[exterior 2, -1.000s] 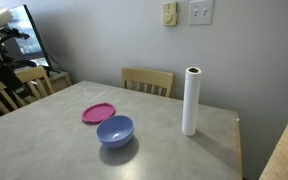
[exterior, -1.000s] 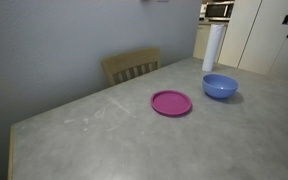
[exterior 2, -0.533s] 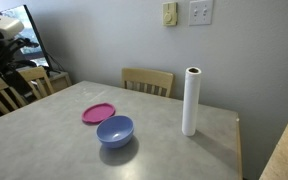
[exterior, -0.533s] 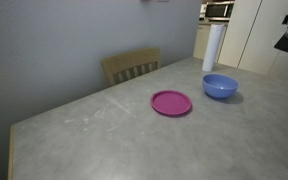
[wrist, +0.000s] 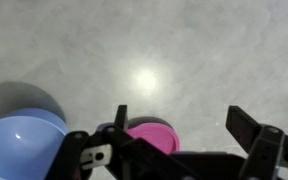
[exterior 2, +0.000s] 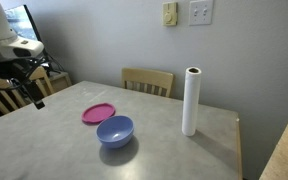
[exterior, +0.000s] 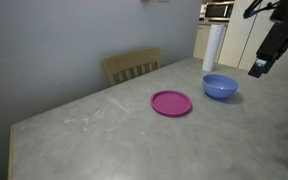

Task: Put the pink plate on the blue bowl

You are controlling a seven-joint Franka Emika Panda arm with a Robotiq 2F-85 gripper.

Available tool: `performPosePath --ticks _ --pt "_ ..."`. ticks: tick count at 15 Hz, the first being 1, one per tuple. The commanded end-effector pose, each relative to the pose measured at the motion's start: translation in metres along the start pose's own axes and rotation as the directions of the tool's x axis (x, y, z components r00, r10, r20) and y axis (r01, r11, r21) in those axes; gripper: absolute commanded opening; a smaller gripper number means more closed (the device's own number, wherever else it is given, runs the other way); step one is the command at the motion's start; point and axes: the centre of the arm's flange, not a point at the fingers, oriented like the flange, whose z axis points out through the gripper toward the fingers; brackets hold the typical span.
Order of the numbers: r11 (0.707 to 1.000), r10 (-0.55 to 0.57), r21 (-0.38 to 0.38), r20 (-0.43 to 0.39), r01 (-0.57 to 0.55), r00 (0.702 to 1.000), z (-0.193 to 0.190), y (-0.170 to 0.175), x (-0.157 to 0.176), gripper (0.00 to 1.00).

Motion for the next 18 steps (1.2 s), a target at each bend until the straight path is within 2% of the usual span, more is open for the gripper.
performPosePath --ticks 1,6,7,12,15,18 --pt "0.999 -0.050 0.005 0.071 0.050 0.996 0.038 -0.019 0.030 1.00" --pt "0.995 -0.097 0.004 0.152 0.097 0.984 0.073 -0.036 0.046 1.00" --pt "0.997 -0.078 -0.017 0.122 0.080 0.990 0.060 -0.036 0.027 1.00" --pt "0.996 -0.088 -0.016 0.139 0.091 0.986 0.072 -0.039 0.038 1.00" --pt "0.999 -0.003 -0.051 0.060 0.006 0.998 0.088 -0.042 0.058 1.00" --pt "0.997 0.025 -0.066 -0.039 -0.027 0.999 0.095 -0.050 0.084 1.00"
